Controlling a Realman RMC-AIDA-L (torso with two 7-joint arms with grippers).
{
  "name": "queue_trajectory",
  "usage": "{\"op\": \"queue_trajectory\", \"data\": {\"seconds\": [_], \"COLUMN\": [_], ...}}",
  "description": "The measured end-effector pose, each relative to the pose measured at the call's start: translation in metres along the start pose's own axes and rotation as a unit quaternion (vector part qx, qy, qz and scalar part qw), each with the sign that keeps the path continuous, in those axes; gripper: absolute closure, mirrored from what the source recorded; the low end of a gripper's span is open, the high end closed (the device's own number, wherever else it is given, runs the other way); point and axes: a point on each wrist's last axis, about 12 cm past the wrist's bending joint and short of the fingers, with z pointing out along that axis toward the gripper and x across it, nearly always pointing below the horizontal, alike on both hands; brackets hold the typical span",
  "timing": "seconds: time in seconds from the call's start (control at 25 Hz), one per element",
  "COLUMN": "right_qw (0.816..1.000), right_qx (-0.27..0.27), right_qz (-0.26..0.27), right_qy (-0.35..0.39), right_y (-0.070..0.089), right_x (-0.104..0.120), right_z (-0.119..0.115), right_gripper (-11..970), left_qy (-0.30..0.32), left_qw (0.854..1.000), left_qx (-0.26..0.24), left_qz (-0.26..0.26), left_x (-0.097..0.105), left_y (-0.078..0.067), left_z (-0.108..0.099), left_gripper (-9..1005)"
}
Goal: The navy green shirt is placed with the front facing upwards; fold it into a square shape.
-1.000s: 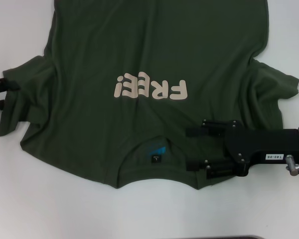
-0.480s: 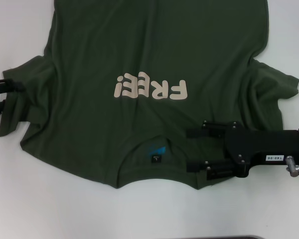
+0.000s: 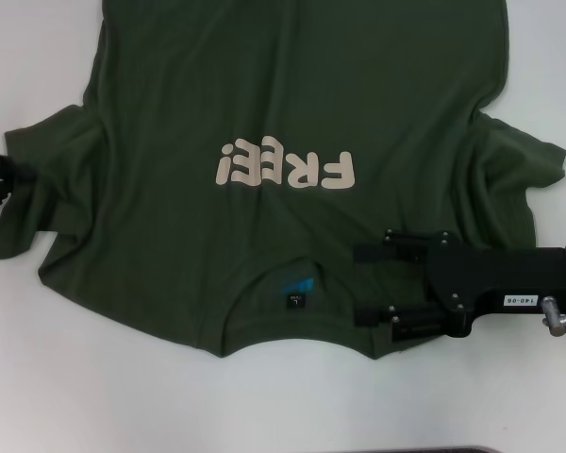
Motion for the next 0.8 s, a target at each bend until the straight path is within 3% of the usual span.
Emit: {"op": "queue_trajectory", "data": {"seconds": [0.2,0.32,0.8], "right_qw": [1.000,1.000,1.000], "right_qx": [0.000,0.000,0.002], "right_qz": [0.000,-0.001,0.001], "right_qy": [0.000,0.000,-0.002], "right_y": [0.000,0.000,0.000], "right_x": [0.000,0.000,0.000], "right_z": [0.000,0.000,-0.001], "right_gripper": [31,32,31], "left_qy": [0.009,0.009,-0.014], "left_qw": [1.000,1.000,1.000], "left_qx": [-0.012,-0.011,0.008], "left_qz": [0.005,0.005,-0.008], "left_x": [0.001,0.001,-0.006], "left_y": [0.002,0.002,0.001], "left_z": [0.001,0.000,-0.010], "left_gripper": [761,952,947]}}
